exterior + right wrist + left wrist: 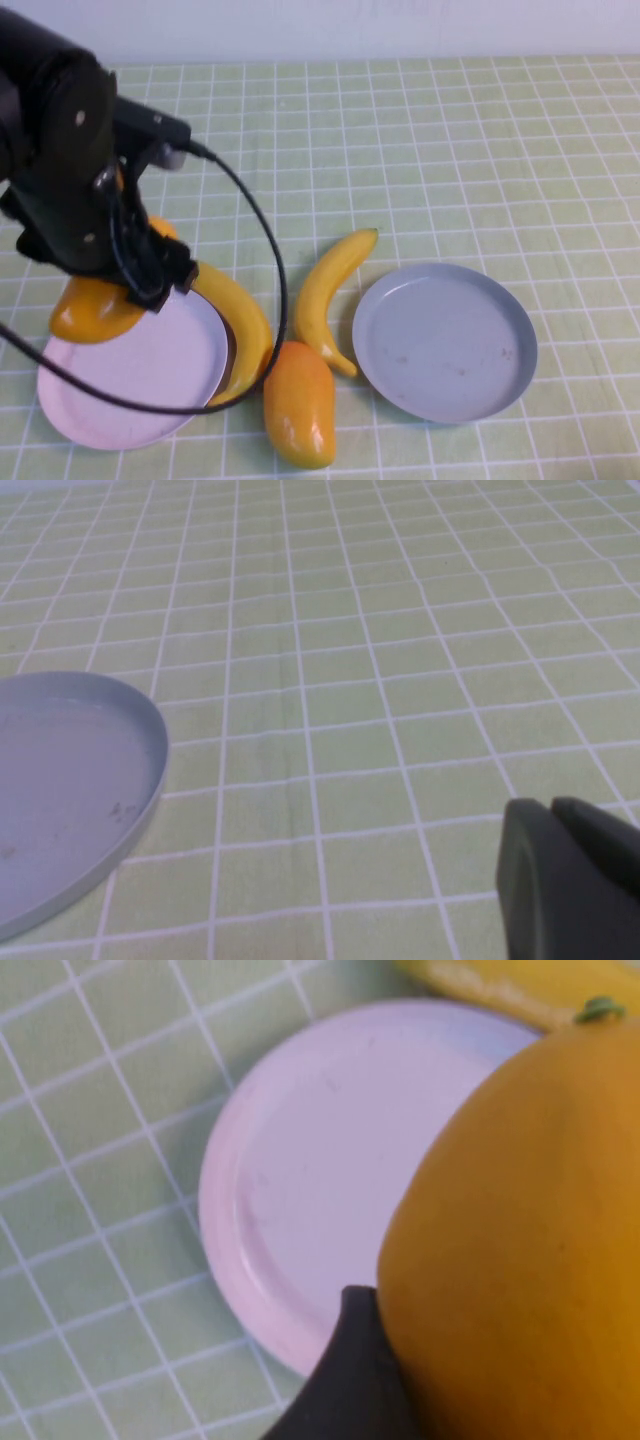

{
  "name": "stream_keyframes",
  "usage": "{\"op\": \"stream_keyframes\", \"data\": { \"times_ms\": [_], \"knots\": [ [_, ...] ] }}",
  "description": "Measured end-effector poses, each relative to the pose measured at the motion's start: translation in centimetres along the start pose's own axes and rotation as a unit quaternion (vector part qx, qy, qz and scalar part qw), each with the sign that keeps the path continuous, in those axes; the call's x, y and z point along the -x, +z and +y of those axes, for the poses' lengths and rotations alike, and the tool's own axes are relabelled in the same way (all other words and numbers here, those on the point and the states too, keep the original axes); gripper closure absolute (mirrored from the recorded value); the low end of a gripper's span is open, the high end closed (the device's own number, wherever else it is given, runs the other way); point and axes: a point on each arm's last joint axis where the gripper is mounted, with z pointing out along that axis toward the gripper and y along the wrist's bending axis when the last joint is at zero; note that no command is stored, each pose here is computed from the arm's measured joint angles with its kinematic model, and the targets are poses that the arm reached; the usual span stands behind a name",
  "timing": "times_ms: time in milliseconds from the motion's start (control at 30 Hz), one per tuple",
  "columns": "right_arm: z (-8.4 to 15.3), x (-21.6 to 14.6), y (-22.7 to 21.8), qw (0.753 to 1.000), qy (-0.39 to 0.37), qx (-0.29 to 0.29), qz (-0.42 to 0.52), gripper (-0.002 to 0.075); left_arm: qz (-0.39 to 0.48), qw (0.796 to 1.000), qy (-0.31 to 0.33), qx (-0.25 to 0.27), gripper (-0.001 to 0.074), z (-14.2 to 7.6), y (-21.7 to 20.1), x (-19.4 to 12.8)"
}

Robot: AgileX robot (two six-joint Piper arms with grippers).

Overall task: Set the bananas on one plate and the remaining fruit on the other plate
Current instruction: Put one type of fruit in the left plate

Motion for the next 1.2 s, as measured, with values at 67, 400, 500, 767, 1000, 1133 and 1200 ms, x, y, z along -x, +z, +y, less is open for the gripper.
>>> {"op": "stream_keyframes", "data": {
  "times_ms": [67, 400, 500, 767, 1000, 1133, 1200],
  "knots": [
    [0.0, 0.0, 0.0, 1.0, 0.0, 0.0, 0.0, 0.0743, 0.021, 1.0, 0.0, 0.006, 0.0185, 0.0, 0.9, -1.3],
    [0.0, 0.0, 0.0, 1.0, 0.0, 0.0, 0.0, 0.0743, 0.054, 0.997, -0.032, 0.034, 0.0186, 1.8, 4.8, -2.6],
    [0.0, 0.0, 0.0, 1.0, 0.0, 0.0, 0.0, 0.0743, 0.059, 0.996, -0.054, 0.029, 0.0186, 2.9, 5.6, -2.4],
    [0.0, 0.0, 0.0, 1.0, 0.0, 0.0, 0.0, 0.0743, 0.092, 0.993, -0.074, -0.016, 0.0186, 3.9, 8.6, -2.1],
    [0.0, 0.0, 0.0, 1.0, 0.0, 0.0, 0.0, 0.0743, 0.112, 0.991, -0.067, -0.02, 0.0072, 3.8, 10.3, -1.9],
    [0.0, 0.0, 0.0, 1.0, 0.0, 0.0, 0.0, 0.0743, 0.114, 0.991, -0.068, -0.01, 0.0066, 4.0, 10.3, -1.9],
    [0.0, 0.0, 0.0, 1.0, 0.0, 0.0, 0.0, 0.0743, 0.123, 0.99, -0.07, -0.007, 0.0066, 4.0, 10.2, -2.0]
  ]
}}
